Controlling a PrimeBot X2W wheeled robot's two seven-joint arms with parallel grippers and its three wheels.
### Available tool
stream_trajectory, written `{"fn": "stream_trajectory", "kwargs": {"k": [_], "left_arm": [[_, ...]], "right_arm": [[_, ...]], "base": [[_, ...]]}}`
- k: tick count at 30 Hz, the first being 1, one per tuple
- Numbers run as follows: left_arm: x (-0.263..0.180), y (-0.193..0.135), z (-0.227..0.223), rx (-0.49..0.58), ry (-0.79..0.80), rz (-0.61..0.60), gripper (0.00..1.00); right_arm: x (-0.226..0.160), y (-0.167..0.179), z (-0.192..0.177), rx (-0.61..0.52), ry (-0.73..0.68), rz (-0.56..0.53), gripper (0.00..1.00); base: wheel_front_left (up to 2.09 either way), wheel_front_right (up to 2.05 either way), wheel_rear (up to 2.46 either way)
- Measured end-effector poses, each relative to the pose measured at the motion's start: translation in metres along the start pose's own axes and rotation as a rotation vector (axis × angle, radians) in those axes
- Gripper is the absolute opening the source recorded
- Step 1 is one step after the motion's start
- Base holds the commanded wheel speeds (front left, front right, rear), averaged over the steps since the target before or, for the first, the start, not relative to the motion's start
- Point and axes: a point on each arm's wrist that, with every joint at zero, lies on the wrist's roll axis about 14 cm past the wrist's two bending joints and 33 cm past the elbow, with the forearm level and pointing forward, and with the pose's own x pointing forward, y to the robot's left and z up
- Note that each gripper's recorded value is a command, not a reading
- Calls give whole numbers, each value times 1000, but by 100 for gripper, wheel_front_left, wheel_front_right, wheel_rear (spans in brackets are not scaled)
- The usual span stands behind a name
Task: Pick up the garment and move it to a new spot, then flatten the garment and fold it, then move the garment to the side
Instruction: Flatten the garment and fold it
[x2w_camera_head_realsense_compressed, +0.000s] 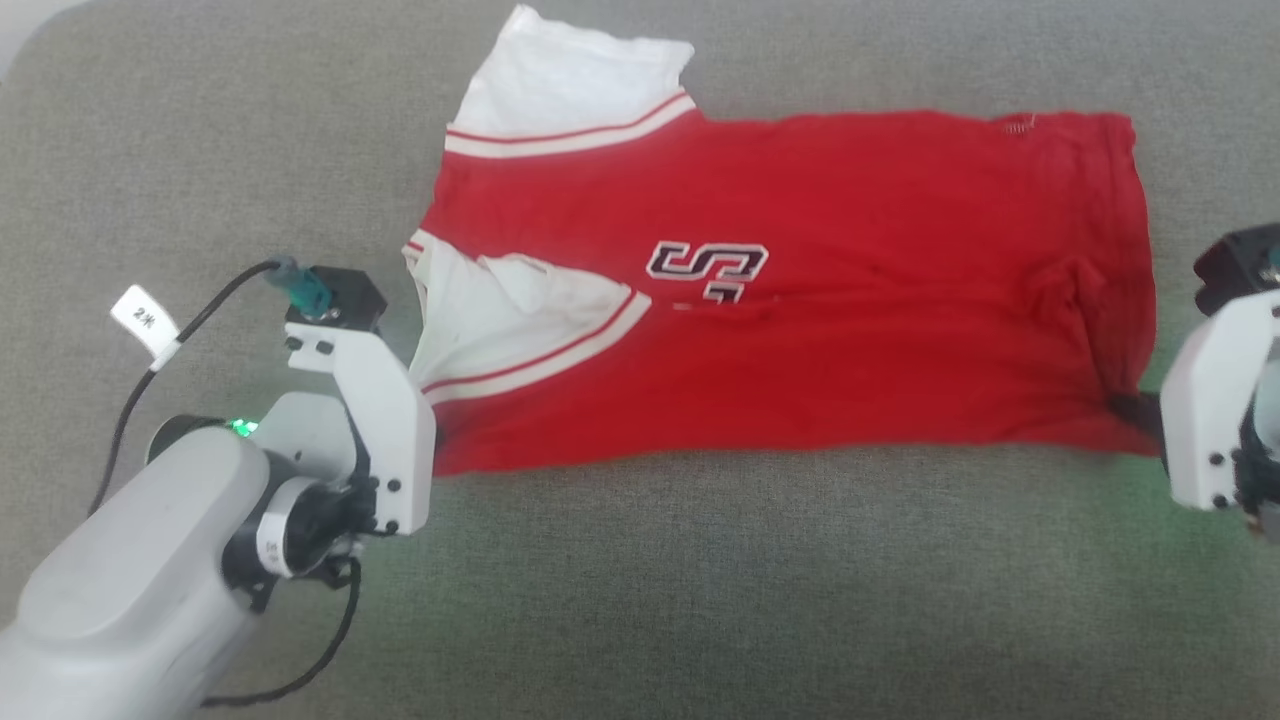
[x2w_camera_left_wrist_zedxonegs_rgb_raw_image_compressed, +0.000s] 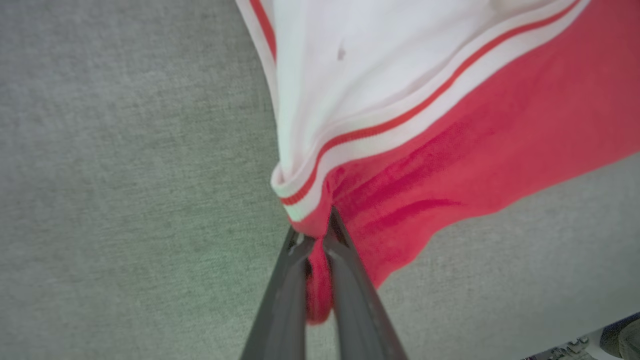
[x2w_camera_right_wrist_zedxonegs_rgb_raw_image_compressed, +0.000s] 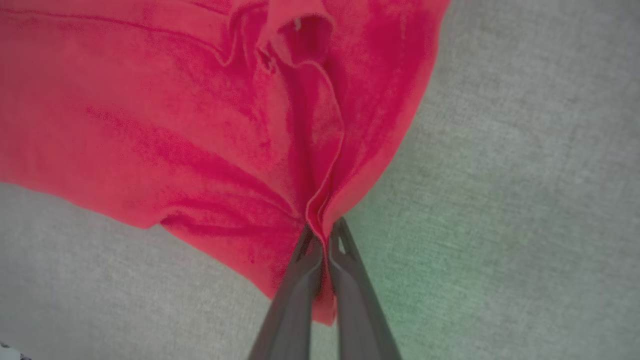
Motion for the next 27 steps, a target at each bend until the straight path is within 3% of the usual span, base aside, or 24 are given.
{"fn": "stream_trajectory", "kwargs": {"k": [10,20,21,22,24,25,26,27], "left_arm": [[-18,-3,-34,-8,53,18,0],[-5,-8,-71,-66,140,-11,0],[-3,-9,-70,-57,134,-16,4],[-2,-9,-69,-61,126,-17,39],[-1,-10,-66,-56,119,-24,47],[-2,-10,-63,-48,108,-26,69],[-3,-10,-60,-44,96,-27,100],[-5,-10,-57,-41,83,-27,100]], "right_arm": [[-22,3,-44,29,88,36,0],[-13,6,-73,93,111,38,0],[-12,6,-74,100,111,38,0],[-11,6,-74,100,107,36,32],[-9,6,-72,103,95,35,64],[-9,7,-71,103,89,35,87],[-10,7,-69,104,77,36,100],[-10,8,-66,109,60,40,100]], "base": [[0,0,0],[0,0,0],[0,0,0],[0,0,0],[0,0,0],[0,0,0],[0,0,0],[0,0,0]]}}
